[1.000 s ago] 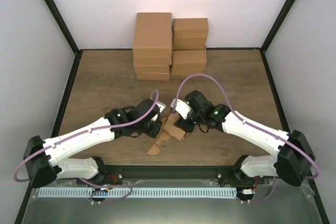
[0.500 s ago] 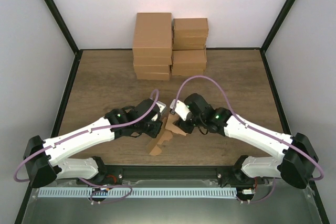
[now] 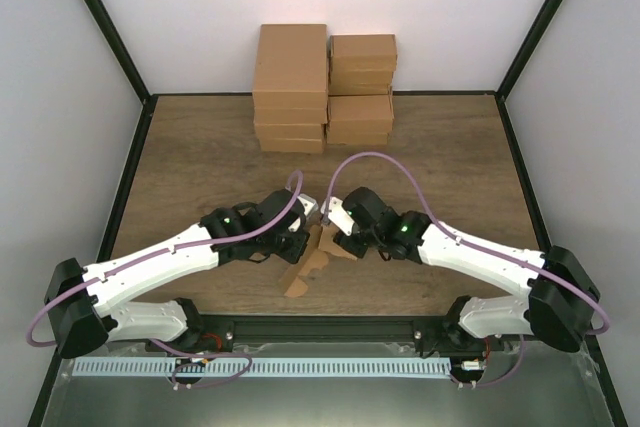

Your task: Fold the paper box

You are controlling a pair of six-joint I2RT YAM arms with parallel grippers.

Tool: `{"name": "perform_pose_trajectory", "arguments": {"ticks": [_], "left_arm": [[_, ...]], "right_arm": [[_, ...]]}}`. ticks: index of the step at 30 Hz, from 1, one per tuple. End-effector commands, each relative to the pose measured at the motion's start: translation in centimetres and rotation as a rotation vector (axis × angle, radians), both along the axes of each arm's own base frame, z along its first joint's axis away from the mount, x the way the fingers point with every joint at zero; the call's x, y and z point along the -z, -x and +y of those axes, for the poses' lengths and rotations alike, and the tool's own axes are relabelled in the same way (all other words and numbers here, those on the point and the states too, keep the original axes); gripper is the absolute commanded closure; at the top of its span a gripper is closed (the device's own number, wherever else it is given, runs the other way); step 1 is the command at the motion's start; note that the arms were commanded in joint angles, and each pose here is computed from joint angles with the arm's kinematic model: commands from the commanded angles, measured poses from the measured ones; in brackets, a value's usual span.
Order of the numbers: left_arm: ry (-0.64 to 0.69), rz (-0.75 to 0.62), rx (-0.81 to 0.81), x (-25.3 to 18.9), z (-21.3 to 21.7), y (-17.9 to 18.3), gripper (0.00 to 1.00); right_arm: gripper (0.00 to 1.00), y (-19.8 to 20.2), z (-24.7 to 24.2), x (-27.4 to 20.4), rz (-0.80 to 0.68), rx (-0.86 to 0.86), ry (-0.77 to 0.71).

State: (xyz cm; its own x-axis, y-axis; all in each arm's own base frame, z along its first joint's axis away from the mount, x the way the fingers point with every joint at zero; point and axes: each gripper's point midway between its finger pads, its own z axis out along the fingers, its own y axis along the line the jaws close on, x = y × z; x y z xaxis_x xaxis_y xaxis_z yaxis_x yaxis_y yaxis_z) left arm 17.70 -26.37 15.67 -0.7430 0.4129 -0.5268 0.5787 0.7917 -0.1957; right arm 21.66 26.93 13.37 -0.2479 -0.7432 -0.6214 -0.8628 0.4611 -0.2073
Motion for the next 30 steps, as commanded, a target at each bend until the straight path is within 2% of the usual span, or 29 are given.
{"name": "perform_pose_trajectory", "arguments": {"ticks": [1, 15, 26, 30], "left_arm": [[0.027, -0.006, 0.002, 0.0, -0.6, -0.2, 0.96], [0.062, -0.022, -0.002, -0.7, -0.9, -0.4, 0.96], [0.136, -0.002, 0.016, -1.3, -1.1, -0.2, 0.96], [0.166, -0.006, 0.015, -2.9, -1.3, -0.4, 0.96]], "right_arm": [[0.52, -1.2, -0.5, 0.7, -0.088, 0.041, 0.051], [0.53, -1.5, 0.2, 3.4, -0.259, 0.073, 0.168], [0.65, -2.9, 0.6, 3.7, -0.356, 0.1, 0.147], [0.73, -3.1, 0.6, 3.8, -0.368, 0.104, 0.145]]}}
